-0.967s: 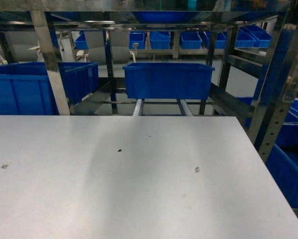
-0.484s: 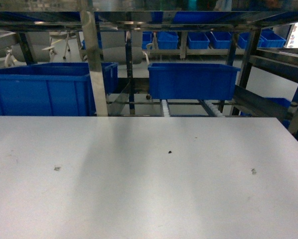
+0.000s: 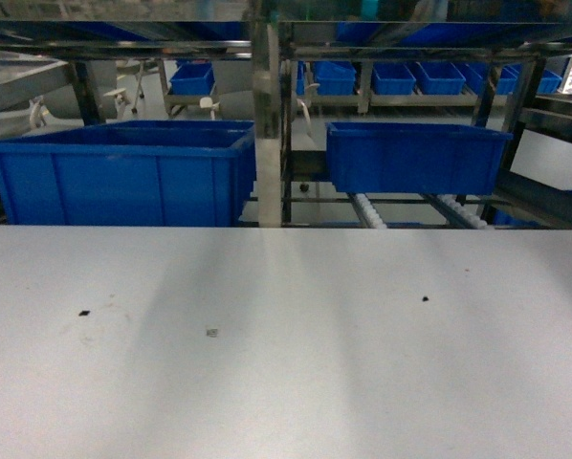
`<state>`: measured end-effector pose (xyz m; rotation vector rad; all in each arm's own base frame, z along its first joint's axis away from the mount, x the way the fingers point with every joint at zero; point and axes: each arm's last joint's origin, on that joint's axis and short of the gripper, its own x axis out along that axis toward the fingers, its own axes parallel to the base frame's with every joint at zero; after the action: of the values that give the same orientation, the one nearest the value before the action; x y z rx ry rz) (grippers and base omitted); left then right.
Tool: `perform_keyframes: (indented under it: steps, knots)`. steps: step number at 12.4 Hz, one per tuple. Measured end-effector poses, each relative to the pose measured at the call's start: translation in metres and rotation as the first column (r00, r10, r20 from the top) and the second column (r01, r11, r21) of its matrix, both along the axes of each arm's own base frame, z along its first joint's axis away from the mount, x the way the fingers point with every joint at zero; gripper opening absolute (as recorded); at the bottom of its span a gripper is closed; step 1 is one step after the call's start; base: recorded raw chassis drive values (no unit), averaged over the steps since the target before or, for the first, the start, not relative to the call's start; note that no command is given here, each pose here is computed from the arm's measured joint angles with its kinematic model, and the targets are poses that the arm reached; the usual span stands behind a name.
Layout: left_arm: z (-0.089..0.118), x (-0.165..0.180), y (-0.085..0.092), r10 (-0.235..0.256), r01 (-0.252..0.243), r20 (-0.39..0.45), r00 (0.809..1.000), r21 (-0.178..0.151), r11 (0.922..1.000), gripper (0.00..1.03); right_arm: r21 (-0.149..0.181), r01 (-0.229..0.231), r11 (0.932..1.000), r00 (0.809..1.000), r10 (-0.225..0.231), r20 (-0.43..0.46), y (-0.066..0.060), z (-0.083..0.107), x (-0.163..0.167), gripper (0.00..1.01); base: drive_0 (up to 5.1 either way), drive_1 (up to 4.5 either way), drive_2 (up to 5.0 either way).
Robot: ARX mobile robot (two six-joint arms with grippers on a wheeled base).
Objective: Move flower gift bag to table near conveyor
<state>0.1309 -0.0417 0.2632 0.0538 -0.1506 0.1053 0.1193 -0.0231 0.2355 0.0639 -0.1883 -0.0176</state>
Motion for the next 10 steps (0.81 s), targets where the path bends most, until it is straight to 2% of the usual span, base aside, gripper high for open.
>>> perform_keyframes:
  steps: [4, 10]
  knots:
    - [-0.0004, 0.0002, 0.0002, 0.006, -0.006, -0.004, 1.0, 0.001, 1.0, 0.02, 0.0, -0.001, 1.0, 1.0, 0.001, 0.001, 0.0, 0.0001, 0.0, 0.02, 0.0, 0.0, 0.0]
    - [0.0003, -0.0004, 0.0003, 0.003, -0.003, 0.002, 1.0, -0.001, 1.0, 0.02, 0.001, -0.001, 1.0, 1.0, 0.001, -0.002, 0.0, -0.0002, 0.0002, 0.02, 0.1, 4.32, -4.1]
